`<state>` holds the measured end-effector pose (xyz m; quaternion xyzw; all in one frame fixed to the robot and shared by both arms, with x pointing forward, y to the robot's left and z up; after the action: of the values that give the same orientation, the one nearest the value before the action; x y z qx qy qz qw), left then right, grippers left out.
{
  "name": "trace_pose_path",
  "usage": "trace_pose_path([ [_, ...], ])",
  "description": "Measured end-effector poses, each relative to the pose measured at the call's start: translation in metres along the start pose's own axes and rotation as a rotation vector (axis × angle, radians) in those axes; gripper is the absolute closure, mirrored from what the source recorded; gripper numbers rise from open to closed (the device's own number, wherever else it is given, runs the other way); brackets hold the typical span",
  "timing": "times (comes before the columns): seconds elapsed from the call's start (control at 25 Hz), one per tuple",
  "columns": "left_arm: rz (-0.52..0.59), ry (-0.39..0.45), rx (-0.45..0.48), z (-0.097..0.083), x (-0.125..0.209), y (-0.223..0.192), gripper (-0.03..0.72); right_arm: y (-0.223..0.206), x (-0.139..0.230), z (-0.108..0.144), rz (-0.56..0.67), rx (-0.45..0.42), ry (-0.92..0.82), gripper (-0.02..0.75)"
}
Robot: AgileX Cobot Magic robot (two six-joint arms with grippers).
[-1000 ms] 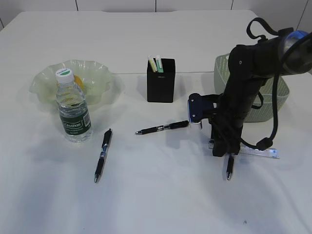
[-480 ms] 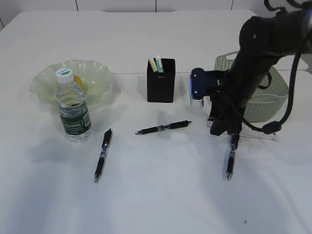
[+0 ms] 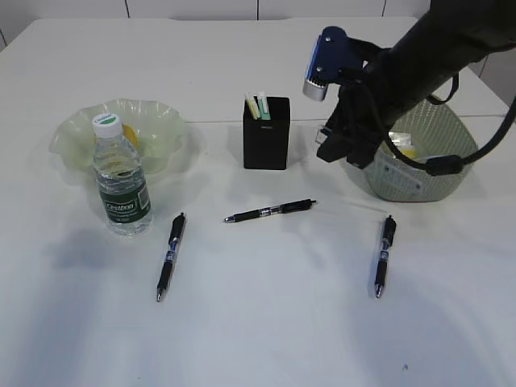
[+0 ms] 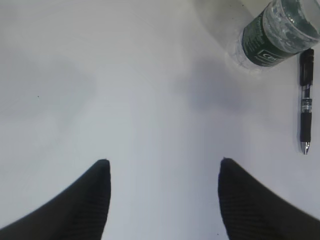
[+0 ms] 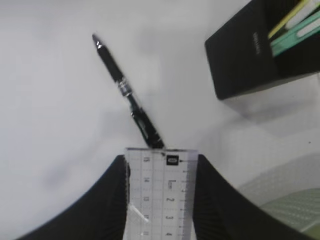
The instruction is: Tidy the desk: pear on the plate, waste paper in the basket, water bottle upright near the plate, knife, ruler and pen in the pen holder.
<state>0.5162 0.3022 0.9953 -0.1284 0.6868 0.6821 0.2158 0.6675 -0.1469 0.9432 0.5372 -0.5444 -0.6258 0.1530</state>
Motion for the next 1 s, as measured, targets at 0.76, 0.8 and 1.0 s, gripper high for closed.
trace_pose_path([
  [0.76,-0.003,0.002,0.002,0.000,-0.001,0.000,0.214,0.014,-0.074,-0.061,-0.501,0.218,-0.458,0.467],
  [0.8,-0.003,0.002,0.002,0.000,-0.001,0.000,0.214,0.011,-0.077,-0.063,-0.520,0.210,-0.480,0.467],
  [1.0,-0.002,0.007,0.008,-0.002,0.000,0.000,0.214,0.009,-0.097,-0.078,-0.630,0.210,-0.515,0.467],
])
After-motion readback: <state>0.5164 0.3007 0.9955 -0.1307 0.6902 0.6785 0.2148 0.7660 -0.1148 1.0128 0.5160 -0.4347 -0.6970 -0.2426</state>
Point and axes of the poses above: a point on each arm's last joint axis where the gripper is mounted, y pointing back along that axis away from the gripper, z along the wrist's bending axis when the last joint is at zero, x = y × z, the point moved 9 cm from there along -y, pointing out along that axis toward the gripper, and after that the axes turned 14 degrees about -y, right-handed, at the moved point
